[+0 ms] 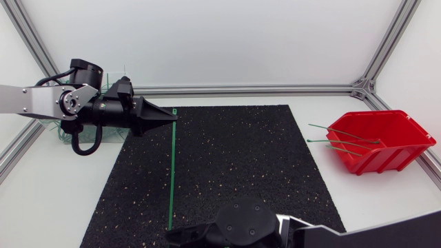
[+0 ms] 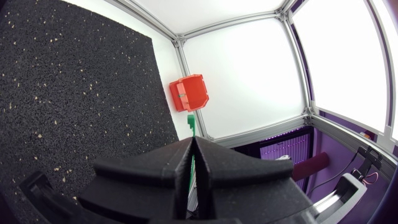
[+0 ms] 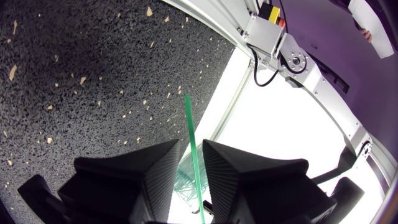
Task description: Take a green cable tie from the red box, thread the tail through the head to close it, then place it in the transparent bin on the left.
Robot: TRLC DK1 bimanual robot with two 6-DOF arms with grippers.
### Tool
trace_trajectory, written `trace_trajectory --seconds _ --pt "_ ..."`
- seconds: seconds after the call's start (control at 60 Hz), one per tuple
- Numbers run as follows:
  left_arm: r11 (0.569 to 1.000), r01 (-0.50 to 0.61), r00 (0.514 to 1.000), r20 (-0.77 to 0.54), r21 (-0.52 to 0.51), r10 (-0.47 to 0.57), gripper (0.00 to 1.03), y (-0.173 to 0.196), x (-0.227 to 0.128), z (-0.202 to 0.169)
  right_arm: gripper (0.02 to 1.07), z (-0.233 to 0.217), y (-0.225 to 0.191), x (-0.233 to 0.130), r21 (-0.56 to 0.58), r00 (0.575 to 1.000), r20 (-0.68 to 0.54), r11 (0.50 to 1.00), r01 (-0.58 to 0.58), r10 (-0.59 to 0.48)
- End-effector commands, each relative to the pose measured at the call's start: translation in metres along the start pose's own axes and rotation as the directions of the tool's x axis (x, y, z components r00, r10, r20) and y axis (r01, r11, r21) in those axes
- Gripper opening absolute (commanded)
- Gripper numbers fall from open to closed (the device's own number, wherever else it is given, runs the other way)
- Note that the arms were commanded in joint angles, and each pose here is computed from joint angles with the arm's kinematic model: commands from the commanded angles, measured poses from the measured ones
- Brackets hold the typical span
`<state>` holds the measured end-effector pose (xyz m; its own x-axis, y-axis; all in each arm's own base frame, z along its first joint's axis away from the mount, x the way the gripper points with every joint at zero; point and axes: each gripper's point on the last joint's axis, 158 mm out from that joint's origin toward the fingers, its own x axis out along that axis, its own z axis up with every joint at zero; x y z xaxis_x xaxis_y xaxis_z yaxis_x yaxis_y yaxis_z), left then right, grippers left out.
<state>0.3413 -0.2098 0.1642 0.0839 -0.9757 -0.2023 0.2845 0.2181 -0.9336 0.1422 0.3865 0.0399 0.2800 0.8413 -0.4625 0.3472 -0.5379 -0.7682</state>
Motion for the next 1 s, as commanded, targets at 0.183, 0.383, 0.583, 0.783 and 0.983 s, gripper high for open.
trace_trajectory --seconds 0.183,0.383,0.583,0.783,0.983 --pt "1.0 0.013 1.0 -0.018 0.0 -0.013 0.04 0.002 0.005 0.001 0.22 -0.001 0.002 0.001 -0.024 1.0 -0.002 1.0 0.002 -0.002" --pt "1.0 0.012 1.0 -0.023 -0.002 -0.013 0.04 0.002 0.007 -0.001 0.17 -0.003 -0.001 0.001 -0.024 1.0 -0.004 1.0 0.008 -0.008" --pt "1.0 0.013 1.0 -0.028 -0.007 -0.013 0.04 0.002 0.008 -0.003 0.08 -0.005 -0.005 0.001 -0.026 1.0 -0.004 0.999 0.022 -0.023" --pt "1.0 0.013 1.0 -0.027 0.002 -0.013 0.04 0.001 0.007 -0.004 0.08 -0.011 -0.008 0.004 -0.013 0.999 -0.026 0.999 0.039 -0.04" --pt "0.999 0.008 1.0 -0.011 0.041 -0.008 0.04 -0.003 0.001 -0.005 0.07 -0.047 -0.032 0.008 0.29 0.99 -0.128 0.952 0.1 -0.064"
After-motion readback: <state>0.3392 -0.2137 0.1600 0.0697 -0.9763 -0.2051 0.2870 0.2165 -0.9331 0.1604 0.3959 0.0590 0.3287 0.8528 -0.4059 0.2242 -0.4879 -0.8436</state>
